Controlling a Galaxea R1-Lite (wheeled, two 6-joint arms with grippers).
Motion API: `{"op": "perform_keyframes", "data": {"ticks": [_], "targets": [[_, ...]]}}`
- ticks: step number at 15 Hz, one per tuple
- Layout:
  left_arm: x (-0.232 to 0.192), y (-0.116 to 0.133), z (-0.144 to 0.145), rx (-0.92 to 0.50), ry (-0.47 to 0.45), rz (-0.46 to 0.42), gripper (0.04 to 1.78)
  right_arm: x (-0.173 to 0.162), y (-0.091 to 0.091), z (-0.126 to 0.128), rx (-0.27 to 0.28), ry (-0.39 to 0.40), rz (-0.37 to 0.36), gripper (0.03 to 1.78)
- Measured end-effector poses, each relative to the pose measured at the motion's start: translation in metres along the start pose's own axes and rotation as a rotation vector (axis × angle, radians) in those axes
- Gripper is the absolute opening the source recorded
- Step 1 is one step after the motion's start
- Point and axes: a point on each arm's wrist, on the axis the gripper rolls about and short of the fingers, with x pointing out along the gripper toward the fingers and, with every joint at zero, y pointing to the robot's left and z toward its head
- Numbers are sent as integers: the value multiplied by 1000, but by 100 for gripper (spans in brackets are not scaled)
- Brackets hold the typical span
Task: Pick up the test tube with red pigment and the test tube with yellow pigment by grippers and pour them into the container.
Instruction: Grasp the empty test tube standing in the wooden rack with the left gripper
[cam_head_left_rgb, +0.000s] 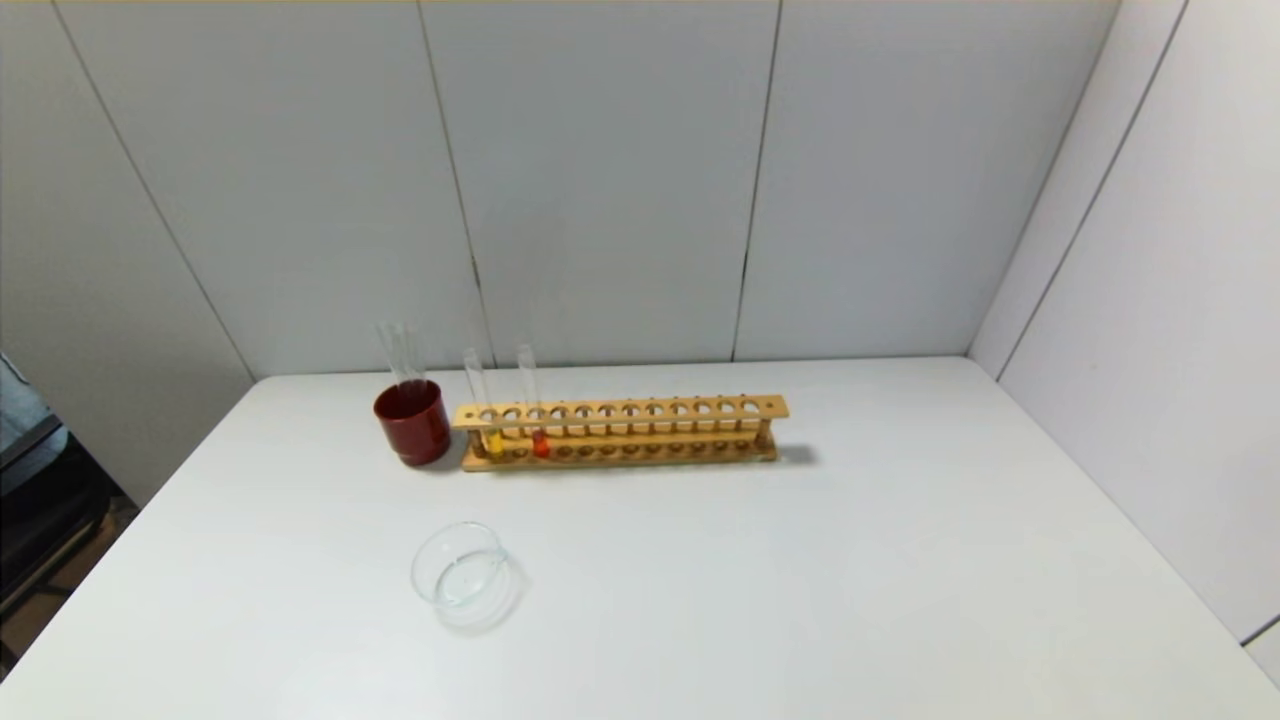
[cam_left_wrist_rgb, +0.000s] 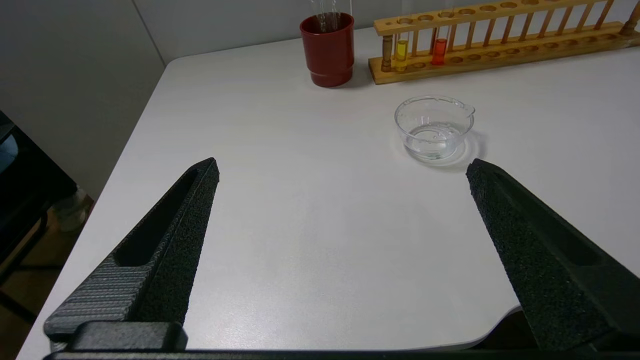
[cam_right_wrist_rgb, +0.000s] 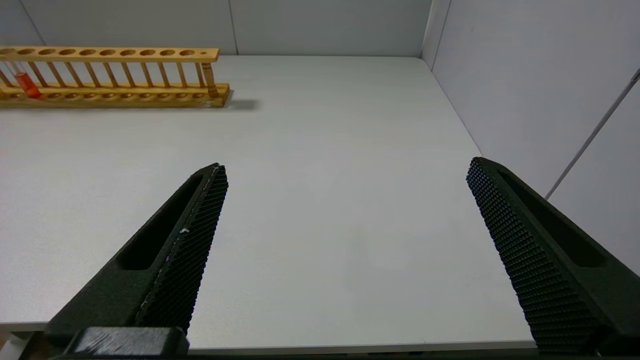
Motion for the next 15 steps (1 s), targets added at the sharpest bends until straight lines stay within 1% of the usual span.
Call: {"op": "perform_keyframes", "data": {"ticks": [4, 9, 11, 13, 15], "targets": [[0, 0, 0, 18, 0, -1, 175, 0, 0, 0, 0, 0, 0, 175], [0, 0, 0, 12, -3, 0, 175, 0, 0, 0, 0, 0, 0, 175], [-1, 0, 4, 1, -18, 0, 175, 0, 0, 0, 0, 0, 0, 175], [-8, 2, 23, -24, -72, -4, 175, 0, 0, 0, 0, 0, 0, 175], [-23, 3, 51, -32, -112, -17, 175, 0, 0, 0, 0, 0, 0, 175]]}}
